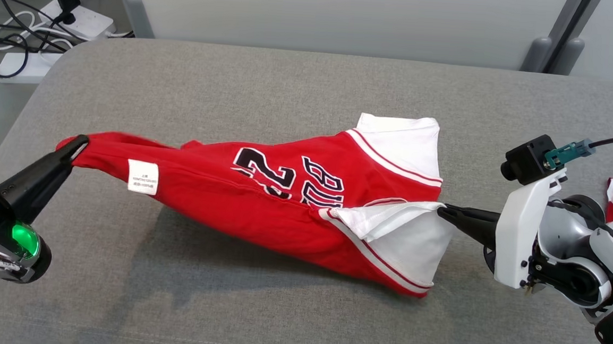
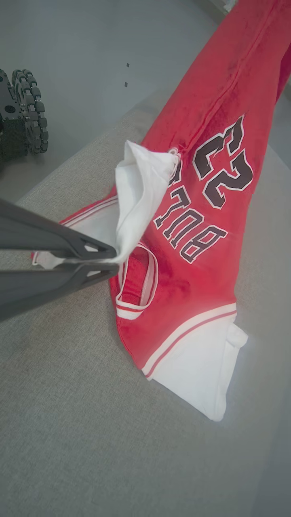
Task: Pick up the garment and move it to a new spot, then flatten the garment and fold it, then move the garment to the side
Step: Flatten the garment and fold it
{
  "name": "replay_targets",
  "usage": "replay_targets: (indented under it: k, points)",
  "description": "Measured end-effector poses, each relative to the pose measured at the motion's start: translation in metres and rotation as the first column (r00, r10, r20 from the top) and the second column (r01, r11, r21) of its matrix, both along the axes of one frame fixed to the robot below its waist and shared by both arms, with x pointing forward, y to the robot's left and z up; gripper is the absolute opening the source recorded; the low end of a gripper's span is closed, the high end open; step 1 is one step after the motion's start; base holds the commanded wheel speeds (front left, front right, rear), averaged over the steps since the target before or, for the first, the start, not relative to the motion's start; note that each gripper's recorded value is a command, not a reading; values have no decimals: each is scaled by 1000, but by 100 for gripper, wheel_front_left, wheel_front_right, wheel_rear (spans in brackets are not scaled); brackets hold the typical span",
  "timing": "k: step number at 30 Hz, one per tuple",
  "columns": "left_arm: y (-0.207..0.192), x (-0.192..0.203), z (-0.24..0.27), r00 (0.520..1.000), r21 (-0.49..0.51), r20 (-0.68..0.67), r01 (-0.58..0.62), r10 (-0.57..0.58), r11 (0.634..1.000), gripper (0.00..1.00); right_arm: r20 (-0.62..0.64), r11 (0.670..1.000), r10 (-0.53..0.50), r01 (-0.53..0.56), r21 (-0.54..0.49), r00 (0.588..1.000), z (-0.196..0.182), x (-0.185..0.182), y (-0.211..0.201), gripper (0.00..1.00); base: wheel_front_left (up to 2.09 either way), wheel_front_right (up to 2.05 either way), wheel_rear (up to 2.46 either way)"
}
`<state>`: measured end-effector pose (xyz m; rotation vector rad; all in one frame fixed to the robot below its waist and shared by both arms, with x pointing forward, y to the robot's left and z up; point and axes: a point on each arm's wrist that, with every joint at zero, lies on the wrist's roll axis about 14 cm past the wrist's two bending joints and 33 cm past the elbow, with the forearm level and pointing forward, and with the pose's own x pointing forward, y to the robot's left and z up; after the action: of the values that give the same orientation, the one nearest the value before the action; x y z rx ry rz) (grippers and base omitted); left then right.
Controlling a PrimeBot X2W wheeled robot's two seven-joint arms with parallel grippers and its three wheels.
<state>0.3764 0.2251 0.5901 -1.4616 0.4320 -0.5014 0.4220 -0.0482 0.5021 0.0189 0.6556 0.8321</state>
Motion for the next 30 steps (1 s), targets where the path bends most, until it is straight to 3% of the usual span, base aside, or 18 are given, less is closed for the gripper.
replay_targets:
  k: [5, 16, 30]
  points:
    - [9, 4, 3, 997, -56, 21, -71, 72, 996, 0, 7, 1000, -13, 13, 7, 1000, 3, -6, -4, 0, 0, 0, 0]
    - [-18, -13, 3, 997, 17, 28, 66, -66, 998, 0, 39, 998, -39, 37, 43, 998, 13, -12, -9, 0, 0, 0, 0]
    - [-42, -27, 63, 959, 194, 228, 122, -166, 973, 0, 299, 987, -93, 48, 152, 950, 109, 5, -20, 0, 0, 0, 0]
